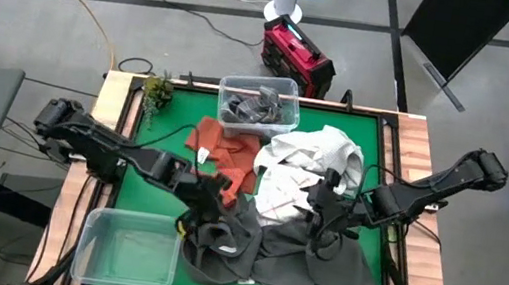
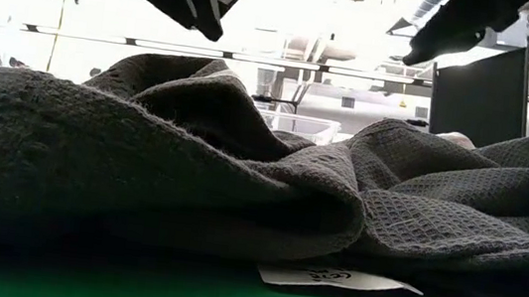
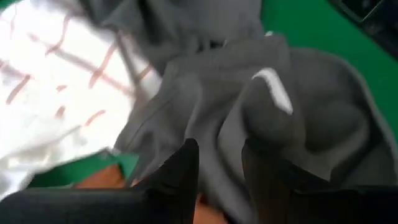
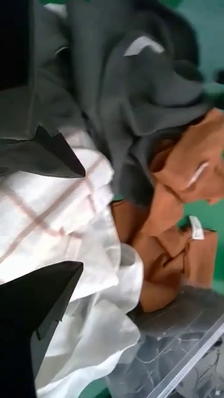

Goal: Sort towels by color in basket
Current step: Put the left gray towel into the top transparent bin

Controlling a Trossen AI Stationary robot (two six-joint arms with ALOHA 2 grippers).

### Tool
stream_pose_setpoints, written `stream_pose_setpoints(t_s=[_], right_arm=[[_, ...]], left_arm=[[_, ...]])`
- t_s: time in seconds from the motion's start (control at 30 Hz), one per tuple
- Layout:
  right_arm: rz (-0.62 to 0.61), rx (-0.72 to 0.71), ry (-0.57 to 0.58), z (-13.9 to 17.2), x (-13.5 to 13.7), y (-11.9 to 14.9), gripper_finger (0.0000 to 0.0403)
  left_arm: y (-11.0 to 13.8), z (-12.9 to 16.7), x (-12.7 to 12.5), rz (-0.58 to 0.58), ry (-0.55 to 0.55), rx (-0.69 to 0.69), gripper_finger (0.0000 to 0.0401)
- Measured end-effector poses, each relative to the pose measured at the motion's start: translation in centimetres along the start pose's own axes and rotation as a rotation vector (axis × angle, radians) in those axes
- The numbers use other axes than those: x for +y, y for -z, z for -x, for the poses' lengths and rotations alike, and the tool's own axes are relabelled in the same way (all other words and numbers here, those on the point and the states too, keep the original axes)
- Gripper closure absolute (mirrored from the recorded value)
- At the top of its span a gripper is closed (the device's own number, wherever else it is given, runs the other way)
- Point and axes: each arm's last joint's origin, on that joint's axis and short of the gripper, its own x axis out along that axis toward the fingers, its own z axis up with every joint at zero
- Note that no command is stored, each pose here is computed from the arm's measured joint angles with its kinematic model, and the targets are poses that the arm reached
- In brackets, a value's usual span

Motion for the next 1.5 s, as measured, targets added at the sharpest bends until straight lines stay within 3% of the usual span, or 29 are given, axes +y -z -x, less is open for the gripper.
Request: stream_pose_setpoints(t_s=[0.27, 0.6, 0.7, 0.87, 0.93, 1.17, 1.5], right_arm=[[-0.024, -0.073, -0.027, -1.3, 1.1, -0.7, 0.0143], [0.015, -0.058, -0.012, -2.1, 1.3, -0.5, 0.0143], [0.021, -0.067, -0.012, -2.0, 1.2, -0.7, 0.0143], [0.024, -0.069, -0.012, -2.0, 1.2, -0.7, 0.0143], [0.023, -0.07, -0.012, -2.0, 1.2, -0.7, 0.0143], [0.022, -0.071, -0.012, -2.0, 1.2, -0.7, 0.0143], [0.011, -0.087, -0.019, -2.0, 1.2, -0.9, 0.0143]], left_arm=[[0.2, -3.2, -3.3, -0.128, -0.13, 0.111, 0.0255], [0.3, -3.6, -3.4, -0.14, -0.135, 0.117, 0.0227], [0.1, -3.2, -3.4, -0.181, -0.127, 0.105, 0.025], [0.3, -3.2, -3.5, -0.214, -0.089, 0.124, 0.0364], [0.5, -3.2, -3.4, -0.208, -0.079, 0.136, 0.0389], [0.4, -2.6, -3.4, -0.213, -0.069, 0.126, 0.0399], [-0.5, 1.7, -2.8, -0.203, -0.157, 0.029, 0.04]])
